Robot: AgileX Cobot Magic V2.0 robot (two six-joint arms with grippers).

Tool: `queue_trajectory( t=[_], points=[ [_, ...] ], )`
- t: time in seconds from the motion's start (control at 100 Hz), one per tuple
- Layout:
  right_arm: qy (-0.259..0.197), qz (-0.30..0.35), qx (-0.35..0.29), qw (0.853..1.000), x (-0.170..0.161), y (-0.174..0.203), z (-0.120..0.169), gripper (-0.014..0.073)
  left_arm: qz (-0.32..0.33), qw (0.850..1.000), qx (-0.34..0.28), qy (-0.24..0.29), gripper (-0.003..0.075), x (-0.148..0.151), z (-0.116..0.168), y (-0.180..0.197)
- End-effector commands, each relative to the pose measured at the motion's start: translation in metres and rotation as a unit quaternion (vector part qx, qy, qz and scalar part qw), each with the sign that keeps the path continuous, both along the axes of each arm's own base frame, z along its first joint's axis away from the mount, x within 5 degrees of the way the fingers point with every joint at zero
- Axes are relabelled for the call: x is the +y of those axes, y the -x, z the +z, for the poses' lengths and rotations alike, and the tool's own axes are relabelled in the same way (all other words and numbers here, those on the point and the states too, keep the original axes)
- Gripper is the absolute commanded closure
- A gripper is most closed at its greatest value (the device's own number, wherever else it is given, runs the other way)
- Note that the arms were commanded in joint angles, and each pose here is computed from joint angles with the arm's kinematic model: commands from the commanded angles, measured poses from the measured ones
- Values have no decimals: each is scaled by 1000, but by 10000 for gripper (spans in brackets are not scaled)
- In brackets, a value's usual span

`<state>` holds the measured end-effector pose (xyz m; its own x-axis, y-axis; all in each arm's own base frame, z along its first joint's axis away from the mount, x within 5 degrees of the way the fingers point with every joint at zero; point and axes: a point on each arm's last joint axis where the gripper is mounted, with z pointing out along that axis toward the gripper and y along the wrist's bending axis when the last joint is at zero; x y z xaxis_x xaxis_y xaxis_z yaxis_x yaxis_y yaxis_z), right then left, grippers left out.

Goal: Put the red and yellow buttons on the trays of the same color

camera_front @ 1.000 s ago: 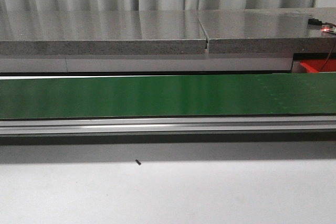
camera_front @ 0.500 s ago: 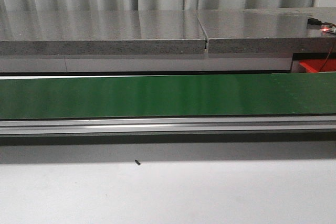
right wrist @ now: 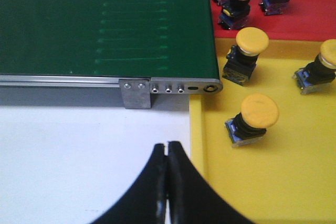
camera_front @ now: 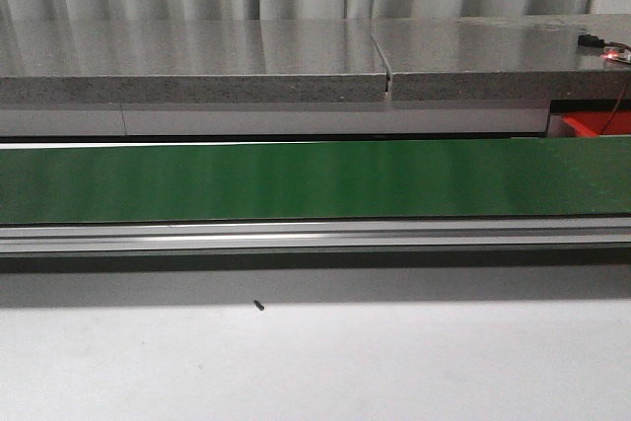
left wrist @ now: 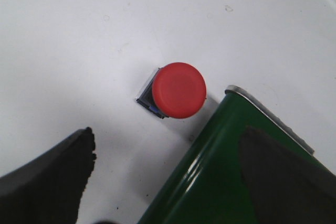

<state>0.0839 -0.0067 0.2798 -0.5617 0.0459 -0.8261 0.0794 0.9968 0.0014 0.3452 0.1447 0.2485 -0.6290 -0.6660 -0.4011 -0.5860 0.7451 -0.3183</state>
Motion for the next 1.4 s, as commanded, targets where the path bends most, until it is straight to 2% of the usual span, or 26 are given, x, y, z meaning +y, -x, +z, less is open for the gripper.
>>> queue_trajectory(
  t=[0.0, 0.2, 0.5, 0.59, 0.75, 0.88, 0.97, 1.17, 1.39],
  points=[
    [4, 0, -45, 999, 0, -4, 14, 685, 16, 999, -45, -2, 165, 4, 19, -8],
    [4, 0, -45, 999, 0, -4, 14, 685, 24, 999, -36, 30, 165, 10, -1, -29],
    [4, 0, -45, 999, 0, -4, 14, 685, 32, 998, -27, 44, 179, 17, -25, -47],
    [4, 0, -45, 999, 0, -4, 14, 685, 30, 998, -15, 50, 242, 17, -32, -48],
    [4, 0, -45, 999, 0, -4, 14, 685, 27, 998, -16, 46, 411, 18, -33, -48],
    [4, 0, -45, 999, 0, -4, 14, 685, 27, 998, -20, 44, 526, 18, -30, -48],
    [4, 0, -45, 999, 0, -4, 14, 685, 15, 999, -21, 39, 569, 17, -26, -46],
    [4, 0, -45, 999, 0, -4, 14, 685, 2, 999, -42, 21, 583, 13, -1, -39],
    [4, 0, -45, 999, 0, -4, 14, 685, -15, 997, -70, -36, 584, 10, 41, -22]
  ],
)
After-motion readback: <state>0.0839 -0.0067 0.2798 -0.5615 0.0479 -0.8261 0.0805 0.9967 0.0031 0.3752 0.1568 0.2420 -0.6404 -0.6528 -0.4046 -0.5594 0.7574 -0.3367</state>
